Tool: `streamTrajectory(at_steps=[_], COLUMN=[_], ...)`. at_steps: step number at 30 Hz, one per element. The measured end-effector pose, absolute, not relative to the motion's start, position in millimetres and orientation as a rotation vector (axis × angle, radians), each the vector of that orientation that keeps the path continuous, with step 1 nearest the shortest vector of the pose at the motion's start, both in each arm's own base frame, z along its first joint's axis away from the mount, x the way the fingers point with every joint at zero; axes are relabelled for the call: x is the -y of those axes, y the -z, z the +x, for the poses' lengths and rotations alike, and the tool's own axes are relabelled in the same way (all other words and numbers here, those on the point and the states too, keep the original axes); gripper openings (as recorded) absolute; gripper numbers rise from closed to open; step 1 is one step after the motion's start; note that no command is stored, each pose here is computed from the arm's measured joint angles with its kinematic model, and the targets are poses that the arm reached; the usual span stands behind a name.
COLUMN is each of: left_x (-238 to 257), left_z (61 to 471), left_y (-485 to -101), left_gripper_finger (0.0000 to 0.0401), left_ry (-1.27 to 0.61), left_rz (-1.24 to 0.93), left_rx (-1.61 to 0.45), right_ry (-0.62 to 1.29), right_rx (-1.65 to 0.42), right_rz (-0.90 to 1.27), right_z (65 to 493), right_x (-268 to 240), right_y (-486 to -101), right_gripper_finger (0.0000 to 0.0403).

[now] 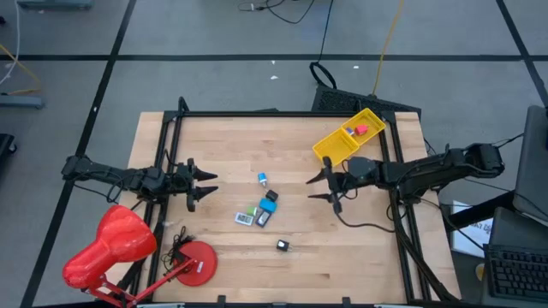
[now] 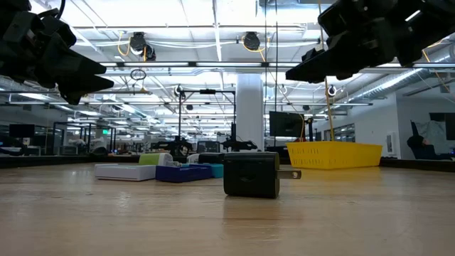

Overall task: Pick & Place Office items
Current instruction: Put the bottom black charger adapter into the top yellow basket

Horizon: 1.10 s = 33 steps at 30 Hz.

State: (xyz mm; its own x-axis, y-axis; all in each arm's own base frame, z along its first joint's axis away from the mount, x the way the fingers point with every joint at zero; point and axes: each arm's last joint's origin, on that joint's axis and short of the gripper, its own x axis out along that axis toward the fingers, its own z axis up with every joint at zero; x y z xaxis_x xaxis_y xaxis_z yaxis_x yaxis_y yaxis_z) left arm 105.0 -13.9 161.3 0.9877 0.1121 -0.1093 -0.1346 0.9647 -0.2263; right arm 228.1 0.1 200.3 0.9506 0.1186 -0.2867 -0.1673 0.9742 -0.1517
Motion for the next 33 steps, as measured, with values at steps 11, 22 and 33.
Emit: streamTrajectory(at_steps=[11, 22, 33], left_x=[13.9, 13.9, 13.9], left_z=[105.0, 105.0, 105.0], left_y=[-161.3, -161.3, -161.3], left_gripper_finger=[0.0214, 0.0214, 0.0214], left_ry=[-0.125, -0.125, -0.125], left_rz=[-0.235, -0.235, -0.236], left_rx=[-0.096, -0.096, -0.096], right_ry=[0.027, -0.050, -0.145], right_rx=[-0.295, -0.274, -0.263], right_rz=[-0.144, -0.126, -0.094], right_z=[228.2, 228.8, 228.7], right_x=[4.9, 2.1, -0.7], right_y=[-200.3, -201.8, -202.3], right_gripper_finger=[0.0308, 0.0325, 0.0322])
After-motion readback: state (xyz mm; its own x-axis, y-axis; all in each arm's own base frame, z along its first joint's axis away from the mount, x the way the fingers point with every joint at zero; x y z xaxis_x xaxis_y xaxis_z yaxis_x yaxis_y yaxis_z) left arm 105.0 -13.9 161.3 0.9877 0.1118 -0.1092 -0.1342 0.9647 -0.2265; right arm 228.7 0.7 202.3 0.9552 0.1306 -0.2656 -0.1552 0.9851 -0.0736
